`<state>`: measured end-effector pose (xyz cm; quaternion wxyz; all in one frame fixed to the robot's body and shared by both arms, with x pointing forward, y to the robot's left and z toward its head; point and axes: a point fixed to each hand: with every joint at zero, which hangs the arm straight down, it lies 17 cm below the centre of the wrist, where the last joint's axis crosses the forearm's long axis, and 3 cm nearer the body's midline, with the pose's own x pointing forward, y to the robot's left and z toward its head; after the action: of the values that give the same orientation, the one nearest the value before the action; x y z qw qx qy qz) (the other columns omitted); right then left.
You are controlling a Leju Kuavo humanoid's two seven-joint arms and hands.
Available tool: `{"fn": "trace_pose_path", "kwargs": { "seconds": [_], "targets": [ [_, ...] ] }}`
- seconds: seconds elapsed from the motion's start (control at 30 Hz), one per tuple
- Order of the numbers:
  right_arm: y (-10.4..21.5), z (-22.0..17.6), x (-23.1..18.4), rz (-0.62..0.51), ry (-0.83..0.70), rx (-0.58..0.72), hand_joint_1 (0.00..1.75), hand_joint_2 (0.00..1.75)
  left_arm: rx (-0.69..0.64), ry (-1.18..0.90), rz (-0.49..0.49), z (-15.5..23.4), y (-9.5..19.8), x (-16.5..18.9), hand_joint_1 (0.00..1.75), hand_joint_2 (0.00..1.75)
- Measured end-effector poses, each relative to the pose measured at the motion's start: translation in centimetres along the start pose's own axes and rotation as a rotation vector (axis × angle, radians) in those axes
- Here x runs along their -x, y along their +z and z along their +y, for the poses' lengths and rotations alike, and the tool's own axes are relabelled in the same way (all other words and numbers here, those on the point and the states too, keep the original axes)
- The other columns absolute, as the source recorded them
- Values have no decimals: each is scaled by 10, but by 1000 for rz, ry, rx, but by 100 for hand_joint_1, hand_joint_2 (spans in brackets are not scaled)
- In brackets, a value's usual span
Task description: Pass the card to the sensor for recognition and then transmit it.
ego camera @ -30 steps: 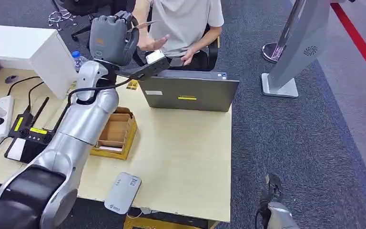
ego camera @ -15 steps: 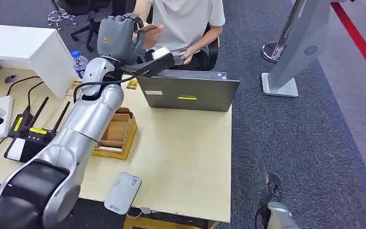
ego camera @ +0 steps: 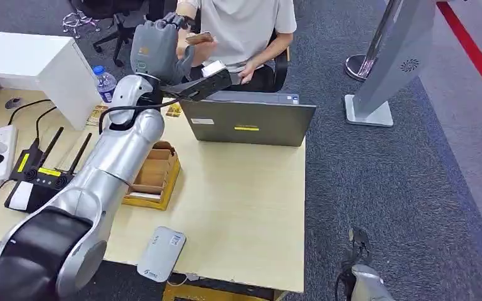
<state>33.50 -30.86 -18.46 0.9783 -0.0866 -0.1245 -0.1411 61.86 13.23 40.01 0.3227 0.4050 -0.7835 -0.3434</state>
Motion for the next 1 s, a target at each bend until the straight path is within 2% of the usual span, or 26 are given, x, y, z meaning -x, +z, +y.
{"fn": "trace_pose_path", "kwargs": {
  "seconds": [0.5, 0.67, 0.83, 1.0],
  "targets": [
    [0, 0, -1, -9, 8, 0, 0, 0, 26, 10, 12, -3, 5, 24, 0, 175],
    [0, 0, -3, -19, -1, -4, 0, 0, 129, 35, -36, -25, 15, 17, 0, 175],
    [-9, -15, 7, -27, -44, -16, 0, 0, 231, 65, -210, -45, 69, -12, 0, 175],
    [-18, -41, 16, -34, -82, 0, 0, 0, 287, 71, -403, -56, 155, -25, 0, 175]
  ]
}}
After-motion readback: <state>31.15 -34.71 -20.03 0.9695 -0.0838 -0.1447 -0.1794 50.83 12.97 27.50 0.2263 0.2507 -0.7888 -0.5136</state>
